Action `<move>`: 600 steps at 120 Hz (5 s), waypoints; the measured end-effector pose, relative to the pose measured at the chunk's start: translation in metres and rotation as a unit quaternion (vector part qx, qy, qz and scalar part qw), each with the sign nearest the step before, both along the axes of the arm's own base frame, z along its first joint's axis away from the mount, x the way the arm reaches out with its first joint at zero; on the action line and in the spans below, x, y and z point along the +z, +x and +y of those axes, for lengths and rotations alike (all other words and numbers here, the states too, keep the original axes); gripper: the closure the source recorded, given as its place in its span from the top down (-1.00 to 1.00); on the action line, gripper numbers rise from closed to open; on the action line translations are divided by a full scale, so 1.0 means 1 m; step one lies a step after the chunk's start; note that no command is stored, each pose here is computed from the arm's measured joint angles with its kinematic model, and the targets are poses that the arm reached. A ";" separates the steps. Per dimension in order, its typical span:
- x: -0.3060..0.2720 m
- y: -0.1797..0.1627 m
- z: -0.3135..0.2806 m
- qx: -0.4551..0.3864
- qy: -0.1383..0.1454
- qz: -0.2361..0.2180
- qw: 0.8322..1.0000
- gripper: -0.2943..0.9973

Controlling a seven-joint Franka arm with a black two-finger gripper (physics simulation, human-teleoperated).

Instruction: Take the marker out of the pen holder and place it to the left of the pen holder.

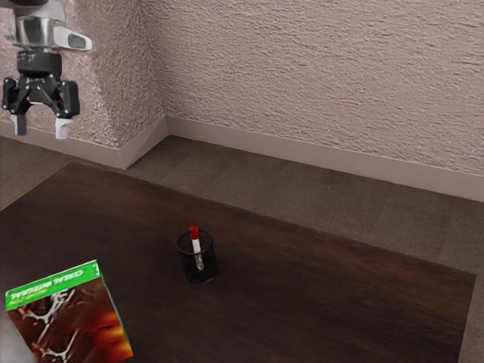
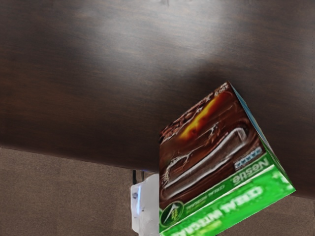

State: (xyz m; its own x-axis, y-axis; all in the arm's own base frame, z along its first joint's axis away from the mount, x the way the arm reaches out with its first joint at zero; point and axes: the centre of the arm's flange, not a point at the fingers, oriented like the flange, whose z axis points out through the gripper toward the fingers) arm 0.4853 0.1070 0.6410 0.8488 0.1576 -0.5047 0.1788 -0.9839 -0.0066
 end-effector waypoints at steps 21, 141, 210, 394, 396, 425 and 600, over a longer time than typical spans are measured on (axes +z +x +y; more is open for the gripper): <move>-0.002 0.032 0.052 0.016 0.033 -0.143 0.989 0.54; -0.288 0.182 -0.218 -0.274 0.031 -0.038 0.961 0.54; -0.327 0.144 -0.246 -0.298 0.040 0.069 0.951 0.32; -0.216 0.084 -0.062 -0.170 0.083 0.108 0.976 -0.64; -0.220 0.083 -0.061 -0.169 0.082 0.114 0.976 -0.64; -0.289 0.078 -0.039 -0.156 0.064 0.203 0.965 -0.64; -0.097 0.108 -0.103 -0.270 -0.004 -0.251 0.930 0.53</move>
State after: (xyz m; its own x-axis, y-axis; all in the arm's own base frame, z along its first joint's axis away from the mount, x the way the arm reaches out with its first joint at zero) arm 0.5931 0.0044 0.5441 0.9322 -0.3614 -0.0222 -0.3620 -0.9310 -0.0476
